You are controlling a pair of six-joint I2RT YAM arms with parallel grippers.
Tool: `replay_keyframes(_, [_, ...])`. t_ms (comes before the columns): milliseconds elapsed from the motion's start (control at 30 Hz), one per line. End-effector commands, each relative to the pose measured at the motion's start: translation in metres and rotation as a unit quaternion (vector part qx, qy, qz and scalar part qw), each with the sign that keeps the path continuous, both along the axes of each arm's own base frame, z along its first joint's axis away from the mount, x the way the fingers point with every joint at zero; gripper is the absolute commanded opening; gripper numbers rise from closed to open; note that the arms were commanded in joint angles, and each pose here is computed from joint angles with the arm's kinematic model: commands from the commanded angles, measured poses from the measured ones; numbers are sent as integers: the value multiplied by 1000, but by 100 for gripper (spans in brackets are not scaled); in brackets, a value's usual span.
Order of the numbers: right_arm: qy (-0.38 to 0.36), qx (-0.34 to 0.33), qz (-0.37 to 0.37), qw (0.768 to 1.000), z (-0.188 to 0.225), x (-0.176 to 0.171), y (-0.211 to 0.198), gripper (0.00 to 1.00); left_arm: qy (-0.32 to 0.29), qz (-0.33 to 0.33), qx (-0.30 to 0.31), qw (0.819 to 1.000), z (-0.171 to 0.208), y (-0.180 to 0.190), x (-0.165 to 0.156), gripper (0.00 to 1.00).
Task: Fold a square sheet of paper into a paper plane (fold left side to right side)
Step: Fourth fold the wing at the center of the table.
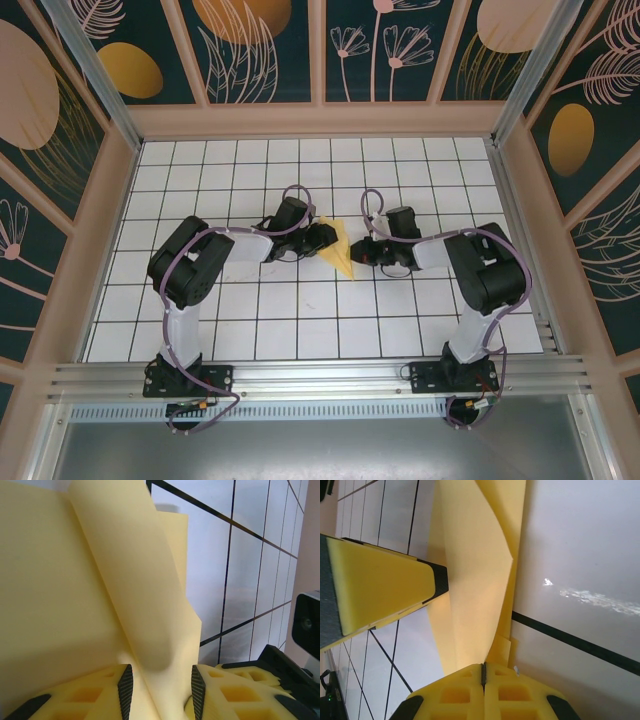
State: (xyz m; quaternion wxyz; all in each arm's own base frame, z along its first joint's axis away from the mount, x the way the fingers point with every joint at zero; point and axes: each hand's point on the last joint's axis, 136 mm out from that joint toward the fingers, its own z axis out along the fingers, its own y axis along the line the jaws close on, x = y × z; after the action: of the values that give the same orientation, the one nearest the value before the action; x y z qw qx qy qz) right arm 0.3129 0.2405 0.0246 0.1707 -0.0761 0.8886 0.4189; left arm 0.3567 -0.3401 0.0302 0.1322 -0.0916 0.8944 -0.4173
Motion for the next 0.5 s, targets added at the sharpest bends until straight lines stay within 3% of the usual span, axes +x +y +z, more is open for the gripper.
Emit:
replay_keyframes(0, [-1, -6, 7, 1000, -4, 4, 0, 6, 13, -2, 26, 1000, -14, 5, -6, 39])
replay_keyframes(467, [3, -15, 14, 1000, -6, 7, 4, 6, 12, -3, 25, 1000, -14, 4, -6, 39])
